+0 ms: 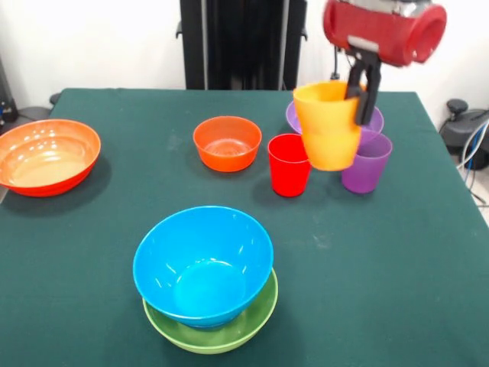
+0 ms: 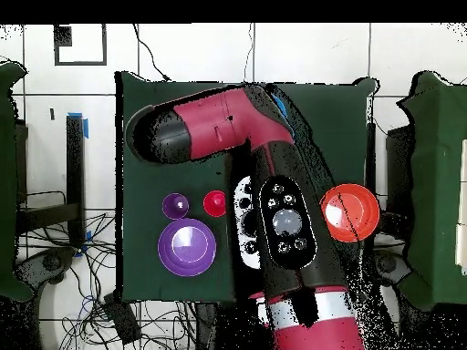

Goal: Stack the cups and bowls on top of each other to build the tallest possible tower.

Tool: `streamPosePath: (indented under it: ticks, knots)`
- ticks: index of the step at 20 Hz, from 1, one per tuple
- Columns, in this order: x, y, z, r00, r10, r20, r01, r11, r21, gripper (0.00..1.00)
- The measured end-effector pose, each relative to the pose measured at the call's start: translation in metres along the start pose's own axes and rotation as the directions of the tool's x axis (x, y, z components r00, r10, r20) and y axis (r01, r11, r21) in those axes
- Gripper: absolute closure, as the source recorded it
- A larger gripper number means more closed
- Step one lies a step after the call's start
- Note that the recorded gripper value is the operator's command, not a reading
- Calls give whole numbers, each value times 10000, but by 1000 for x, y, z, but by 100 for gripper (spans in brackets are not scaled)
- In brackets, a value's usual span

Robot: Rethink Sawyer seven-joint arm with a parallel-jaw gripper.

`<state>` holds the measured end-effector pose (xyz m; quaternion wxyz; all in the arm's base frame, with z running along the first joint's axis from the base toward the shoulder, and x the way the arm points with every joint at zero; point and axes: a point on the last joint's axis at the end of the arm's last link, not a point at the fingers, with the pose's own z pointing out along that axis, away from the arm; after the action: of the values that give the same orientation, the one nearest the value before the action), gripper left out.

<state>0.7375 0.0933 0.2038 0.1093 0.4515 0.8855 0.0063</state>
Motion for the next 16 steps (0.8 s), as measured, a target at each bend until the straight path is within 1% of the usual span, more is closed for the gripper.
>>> streamPosePath:
  ticks: [2,5,6,7,9,10,13,14,16]
  knots:
    - [-3,1,-12,10000,-53,-79,55,9996,267,100]
    - [-1,7,-30,9995,65,-309,-44,9976,689,100]
    - [1,12,-39,9990,99,-438,-59,9959,904,100]
    - [7,19,-50,9981,109,-608,-35,9927,1208,100]
    - [11,24,-57,9975,101,-705,-2,9904,1380,100]
    - [19,34,-71,9966,54,-826,80,9869,1613,100]
    - [24,46,-84,9965,-13,-835,156,9852,1709,100]
    - [26,56,-92,9969,-37,-785,165,9865,1627,100]
    - [23,65,-97,9976,-18,-699,120,9891,1469,100]
